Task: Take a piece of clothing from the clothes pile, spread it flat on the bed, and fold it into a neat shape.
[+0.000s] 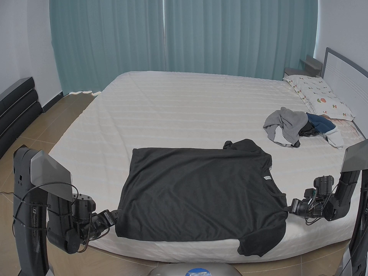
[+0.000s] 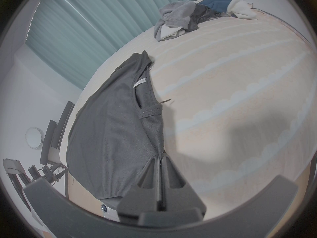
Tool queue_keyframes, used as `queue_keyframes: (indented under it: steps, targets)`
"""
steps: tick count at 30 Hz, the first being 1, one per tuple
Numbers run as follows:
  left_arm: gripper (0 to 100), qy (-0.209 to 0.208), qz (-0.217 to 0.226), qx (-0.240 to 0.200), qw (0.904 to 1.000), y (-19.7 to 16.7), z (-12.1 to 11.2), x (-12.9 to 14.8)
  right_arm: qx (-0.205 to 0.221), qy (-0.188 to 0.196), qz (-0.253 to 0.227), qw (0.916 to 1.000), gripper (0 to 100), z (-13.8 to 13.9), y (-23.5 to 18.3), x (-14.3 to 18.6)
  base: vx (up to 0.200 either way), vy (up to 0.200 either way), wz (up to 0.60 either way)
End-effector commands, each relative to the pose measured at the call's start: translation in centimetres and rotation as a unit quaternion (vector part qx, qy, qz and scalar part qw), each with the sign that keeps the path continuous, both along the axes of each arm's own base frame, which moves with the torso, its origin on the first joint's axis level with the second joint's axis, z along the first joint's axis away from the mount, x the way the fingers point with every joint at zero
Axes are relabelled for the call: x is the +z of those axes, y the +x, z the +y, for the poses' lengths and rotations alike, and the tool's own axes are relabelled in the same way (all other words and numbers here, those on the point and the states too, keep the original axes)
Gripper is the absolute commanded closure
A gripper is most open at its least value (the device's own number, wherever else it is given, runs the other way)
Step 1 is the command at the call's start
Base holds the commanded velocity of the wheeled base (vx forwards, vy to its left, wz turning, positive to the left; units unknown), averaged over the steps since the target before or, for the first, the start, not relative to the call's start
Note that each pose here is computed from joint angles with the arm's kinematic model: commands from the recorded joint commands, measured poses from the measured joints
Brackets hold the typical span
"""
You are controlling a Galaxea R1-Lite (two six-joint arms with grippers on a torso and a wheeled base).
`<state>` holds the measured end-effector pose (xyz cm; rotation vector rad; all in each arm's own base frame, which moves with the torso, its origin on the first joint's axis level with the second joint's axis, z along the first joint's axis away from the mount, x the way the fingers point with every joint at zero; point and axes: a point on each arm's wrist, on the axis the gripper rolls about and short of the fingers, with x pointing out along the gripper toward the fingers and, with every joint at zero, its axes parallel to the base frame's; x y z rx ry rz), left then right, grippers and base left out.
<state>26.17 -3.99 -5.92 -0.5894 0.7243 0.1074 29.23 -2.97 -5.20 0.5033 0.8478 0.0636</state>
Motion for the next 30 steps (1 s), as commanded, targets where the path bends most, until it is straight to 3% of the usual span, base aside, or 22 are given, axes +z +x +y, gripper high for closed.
queue_keyframes:
  steps: [1,30]
  targets:
    - [0,0.001,0.001,0.001,1.0000,0.0,0.0,-0.1,-0.011,0.001,0.003,0.9999,100,-0.7,-0.6,0.2,0.000,0.000,0.00]
    - [0,0.003,0.001,0.000,1.0000,0.0,-0.1,-0.1,-0.019,-0.008,0.015,0.9997,100,-1.7,-1.9,0.2,0.000,0.000,0.00]
